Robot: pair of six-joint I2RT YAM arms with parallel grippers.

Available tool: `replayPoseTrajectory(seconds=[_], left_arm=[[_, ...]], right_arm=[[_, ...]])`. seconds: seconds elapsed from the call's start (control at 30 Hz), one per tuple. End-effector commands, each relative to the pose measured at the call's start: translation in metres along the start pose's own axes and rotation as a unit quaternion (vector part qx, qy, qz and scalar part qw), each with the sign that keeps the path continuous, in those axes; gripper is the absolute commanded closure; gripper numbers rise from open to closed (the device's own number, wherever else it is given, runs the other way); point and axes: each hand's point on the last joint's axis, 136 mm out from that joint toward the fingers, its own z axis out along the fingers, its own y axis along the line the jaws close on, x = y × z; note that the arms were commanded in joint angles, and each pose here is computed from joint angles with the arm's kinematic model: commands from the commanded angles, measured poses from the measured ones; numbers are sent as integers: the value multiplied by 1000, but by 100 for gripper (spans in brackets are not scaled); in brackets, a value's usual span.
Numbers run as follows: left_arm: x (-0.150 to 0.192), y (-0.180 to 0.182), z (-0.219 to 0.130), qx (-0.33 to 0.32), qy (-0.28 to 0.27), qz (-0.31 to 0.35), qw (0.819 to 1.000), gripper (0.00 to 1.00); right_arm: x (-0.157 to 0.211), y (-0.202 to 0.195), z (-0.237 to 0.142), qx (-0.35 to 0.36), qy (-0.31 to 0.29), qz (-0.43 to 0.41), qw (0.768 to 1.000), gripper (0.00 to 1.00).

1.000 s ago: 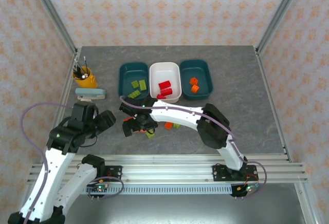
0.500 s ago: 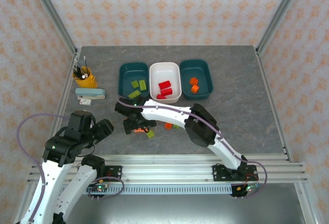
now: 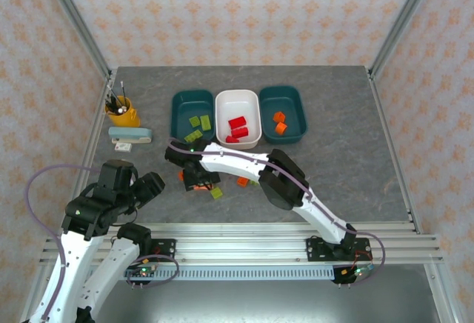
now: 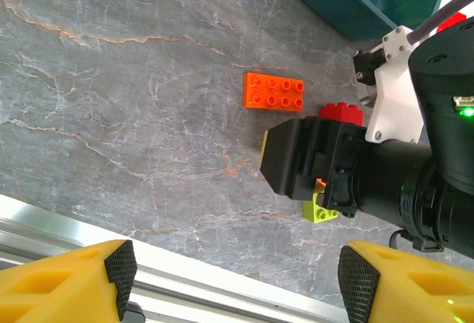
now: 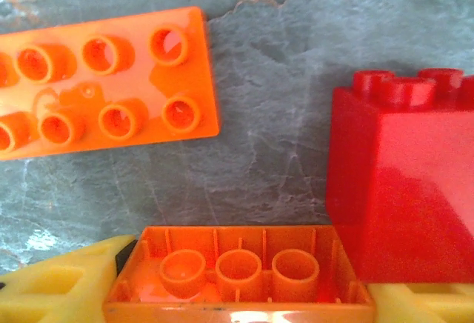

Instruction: Sort the legos into containers by color

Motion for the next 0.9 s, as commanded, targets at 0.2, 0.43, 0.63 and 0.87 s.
replayPoseTrajectory(seconds=[0.2, 0.43, 0.63, 0.87], left_arm=[[-2, -29, 6, 62, 13, 4, 998, 25], [-20, -89, 8, 149, 24, 22, 988, 25], [-23, -150, 29, 156, 33, 100, 982, 25], [-12, -224, 60, 161, 48, 164, 972, 25]], right_arm=[[-15, -9, -71, -21, -59, 5, 998, 45], [-44, -89, -163, -49, -137, 104, 984, 46], [-83, -209, -182, -43, -190, 274, 942, 48], [-125, -314, -157, -3, -218, 494, 842, 51]])
